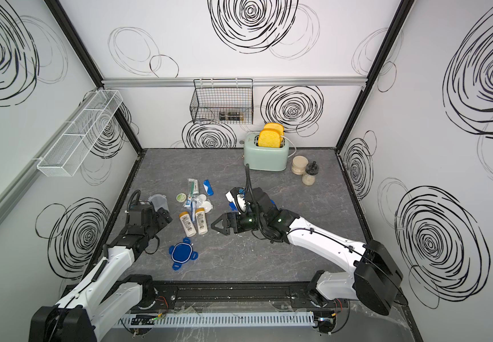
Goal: Take out toiletry kits
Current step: Place the container at the center of the board.
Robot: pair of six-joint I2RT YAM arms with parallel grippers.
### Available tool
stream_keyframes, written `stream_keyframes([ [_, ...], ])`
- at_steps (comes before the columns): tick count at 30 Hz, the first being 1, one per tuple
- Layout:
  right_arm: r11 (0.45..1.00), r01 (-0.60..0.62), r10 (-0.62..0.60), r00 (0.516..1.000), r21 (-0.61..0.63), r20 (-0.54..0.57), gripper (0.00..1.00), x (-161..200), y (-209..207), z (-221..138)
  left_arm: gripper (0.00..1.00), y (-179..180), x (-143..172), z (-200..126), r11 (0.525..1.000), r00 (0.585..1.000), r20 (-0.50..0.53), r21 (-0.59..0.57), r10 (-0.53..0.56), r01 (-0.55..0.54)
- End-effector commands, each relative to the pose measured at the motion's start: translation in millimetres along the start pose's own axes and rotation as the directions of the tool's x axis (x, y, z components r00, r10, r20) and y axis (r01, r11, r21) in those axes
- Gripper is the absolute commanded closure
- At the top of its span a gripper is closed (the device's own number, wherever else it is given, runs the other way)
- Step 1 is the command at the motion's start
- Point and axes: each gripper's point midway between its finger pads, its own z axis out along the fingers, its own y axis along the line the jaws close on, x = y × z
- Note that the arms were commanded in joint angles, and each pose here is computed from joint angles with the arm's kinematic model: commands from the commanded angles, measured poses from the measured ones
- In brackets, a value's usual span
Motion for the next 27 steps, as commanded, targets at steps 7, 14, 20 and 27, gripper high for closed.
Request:
stream_keyframes([
  [7, 0.978, 0.163, -0.169, 0.985, 0.128, 0.032, 0.02, -32.9, 3.4, -24.4, 0.04, -19.6, -6.0, -14.9, 0.998, 1.0, -0.016, 0.062, 0.017, -0.016],
  [14, 0.924, 0.214, -0.262, 0.958, 0.317, 0.117, 0.02, -85.7, -11.6, -55.4, 0.04, -69.1, -50.0, -74.8, 0.962, 0.99, 0.099, 0.246, 0.099, -0.121],
  [20, 0.807, 0.261, -0.306, 0.952, 0.53, -0.003, 0.02, -105.2, -51.8, -61.2, 0.04, -106.8, -74.3, -137.1, 0.876, 0.957, 0.213, 0.4, 0.197, -0.269],
  [27, 0.675, 0.361, -0.327, 0.928, 0.643, -0.177, 0.02, -110.6, -94.6, -48.6, 0.04, -111.2, -56.9, -151.3, 0.799, 0.924, 0.257, 0.47, 0.281, -0.374],
])
